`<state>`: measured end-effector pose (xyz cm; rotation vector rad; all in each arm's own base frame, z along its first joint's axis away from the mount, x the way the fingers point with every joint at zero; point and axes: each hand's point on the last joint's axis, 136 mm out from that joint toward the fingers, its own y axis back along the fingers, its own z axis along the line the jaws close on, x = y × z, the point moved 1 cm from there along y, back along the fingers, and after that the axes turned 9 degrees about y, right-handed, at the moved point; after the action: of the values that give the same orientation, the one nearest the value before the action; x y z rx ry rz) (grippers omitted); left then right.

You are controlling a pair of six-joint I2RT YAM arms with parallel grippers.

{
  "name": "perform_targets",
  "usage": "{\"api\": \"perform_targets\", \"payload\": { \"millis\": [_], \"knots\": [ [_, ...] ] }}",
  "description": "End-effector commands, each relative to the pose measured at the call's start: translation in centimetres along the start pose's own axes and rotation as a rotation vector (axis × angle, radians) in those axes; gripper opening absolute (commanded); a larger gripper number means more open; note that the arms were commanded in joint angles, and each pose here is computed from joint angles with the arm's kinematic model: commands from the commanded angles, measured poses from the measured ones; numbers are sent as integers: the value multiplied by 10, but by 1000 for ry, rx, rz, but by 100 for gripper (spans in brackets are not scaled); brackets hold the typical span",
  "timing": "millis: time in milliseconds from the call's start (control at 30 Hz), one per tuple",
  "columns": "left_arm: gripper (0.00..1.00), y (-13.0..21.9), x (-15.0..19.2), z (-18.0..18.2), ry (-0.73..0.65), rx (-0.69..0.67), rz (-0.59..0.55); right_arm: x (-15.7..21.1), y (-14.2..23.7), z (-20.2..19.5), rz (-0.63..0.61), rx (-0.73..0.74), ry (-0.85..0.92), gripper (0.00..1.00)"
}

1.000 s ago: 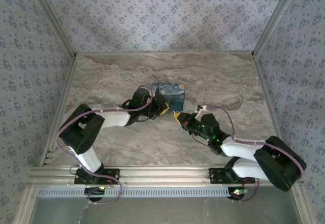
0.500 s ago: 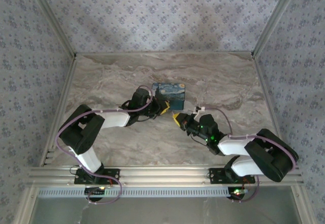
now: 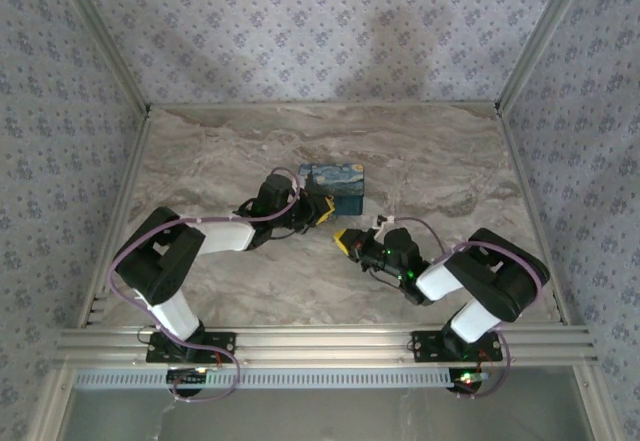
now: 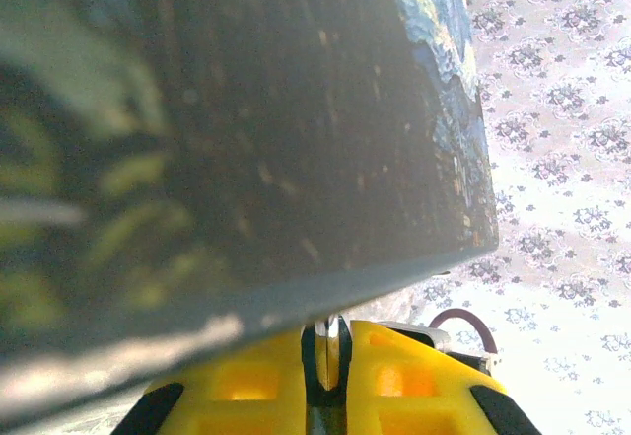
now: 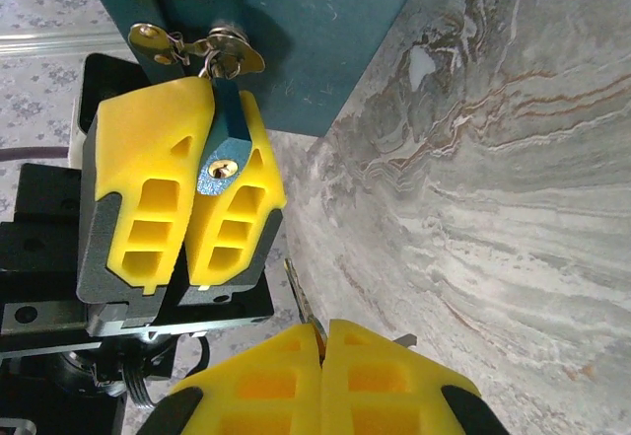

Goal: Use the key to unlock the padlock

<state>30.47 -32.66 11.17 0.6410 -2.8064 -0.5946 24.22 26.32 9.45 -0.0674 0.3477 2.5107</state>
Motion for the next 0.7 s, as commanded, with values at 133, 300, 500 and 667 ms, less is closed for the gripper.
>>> {"api": "perform_targets", "payload": {
  "millis": [133, 300, 500, 667],
  "knots": [
    [8, 9, 9, -24, -32, 85, 21, -5, -2, 24, -27, -95, 5, 0],
    [8, 9, 9, -24, -33, 89, 19, -6, -3, 24, -30, -93, 1, 0],
    [8, 9, 9, -24, -32, 92, 21, -8, -4, 24, -41, -94, -5, 0],
    [8, 9, 9, -25, -30, 95, 20, -11, -6, 24, -52, -91, -12, 0]
  ]
}}
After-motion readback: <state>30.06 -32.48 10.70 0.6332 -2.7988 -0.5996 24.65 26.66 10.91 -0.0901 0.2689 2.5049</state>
